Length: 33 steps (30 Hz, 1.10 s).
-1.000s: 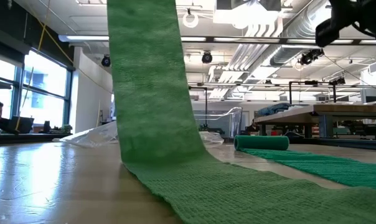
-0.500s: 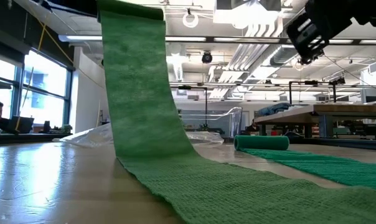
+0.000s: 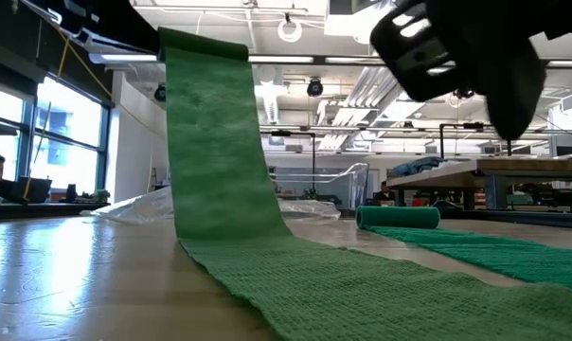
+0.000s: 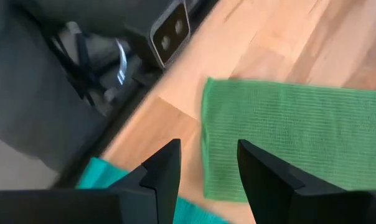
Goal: Roll bandage
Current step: Roll the green bandage on the table
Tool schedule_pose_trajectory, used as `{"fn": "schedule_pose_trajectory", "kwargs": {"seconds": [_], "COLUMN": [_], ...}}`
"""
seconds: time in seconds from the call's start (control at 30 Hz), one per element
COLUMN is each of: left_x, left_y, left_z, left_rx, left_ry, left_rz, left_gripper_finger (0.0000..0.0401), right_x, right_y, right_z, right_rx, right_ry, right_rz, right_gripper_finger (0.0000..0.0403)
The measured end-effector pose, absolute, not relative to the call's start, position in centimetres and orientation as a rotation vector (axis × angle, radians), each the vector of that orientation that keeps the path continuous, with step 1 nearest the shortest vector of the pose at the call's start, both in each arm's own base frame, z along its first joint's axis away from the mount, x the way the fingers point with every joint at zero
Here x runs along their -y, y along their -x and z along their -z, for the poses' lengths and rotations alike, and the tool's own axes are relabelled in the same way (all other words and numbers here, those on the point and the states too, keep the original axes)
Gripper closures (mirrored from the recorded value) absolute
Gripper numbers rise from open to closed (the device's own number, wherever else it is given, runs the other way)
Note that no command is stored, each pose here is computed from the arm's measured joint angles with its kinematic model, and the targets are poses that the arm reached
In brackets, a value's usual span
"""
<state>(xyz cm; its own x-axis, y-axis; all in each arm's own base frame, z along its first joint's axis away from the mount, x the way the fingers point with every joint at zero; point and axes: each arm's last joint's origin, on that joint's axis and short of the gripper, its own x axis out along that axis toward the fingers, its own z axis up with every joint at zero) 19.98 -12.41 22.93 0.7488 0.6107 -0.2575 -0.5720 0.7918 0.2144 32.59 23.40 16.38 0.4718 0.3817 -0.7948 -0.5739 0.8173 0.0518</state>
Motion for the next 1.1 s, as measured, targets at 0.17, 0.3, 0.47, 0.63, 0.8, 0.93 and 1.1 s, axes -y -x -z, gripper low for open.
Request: {"fn": "schedule_pose_trajectory", "kwargs": {"seconds": [0.17, 0.3, 0.47, 0.63, 0.8, 0.93, 1.1], "left_x": [12.4, 12.6, 13.1, 13.7, 13.6, 13.3, 12.6], "left_y": [-20.0, -20.2, -20.8, -21.4, -21.4, -21.1, -20.6], "left_z": [-22.9, -22.5, -21.8, -21.2, -21.1, -20.8, -20.5], "left_rx": [-0.308, -0.303, -0.292, -0.296, -0.291, -0.314, -0.315], "left_ry": [-0.074, -0.050, -0.010, -0.006, -0.032, -0.082, -0.106], "left_rz": [-0.656, -0.661, -0.663, -0.645, -0.666, -0.683, -0.735], "left_gripper_finger": [0.0390, 0.0390, 0.0389, 0.0389, 0.0389, 0.0389, 0.0389], "right_x": [-24.9, -25.6, -25.7, -25.9, -26.8, -27.9, -30.3], "right_y": [-34.7, -35.5, -35.7, -35.7, -34.6, -33.1, -31.0], "right_z": [-15.1, -14.1, -12.5, -11.9, -13.2, -16.9, -21.7], "right_rx": [-0.972, -0.991, -1.037, -1.051, -1.042, -0.954, -0.818], "right_ry": [0.318, 0.331, 0.318, 0.310, 0.297, 0.280, 0.256], "right_rz": [-0.613, -0.632, -0.603, -0.601, -0.559, -0.530, -0.525], "right_gripper_finger": [0.0253, 0.0253, 0.0267, 0.0330, 0.0393, 0.0401, 0.0402]}}
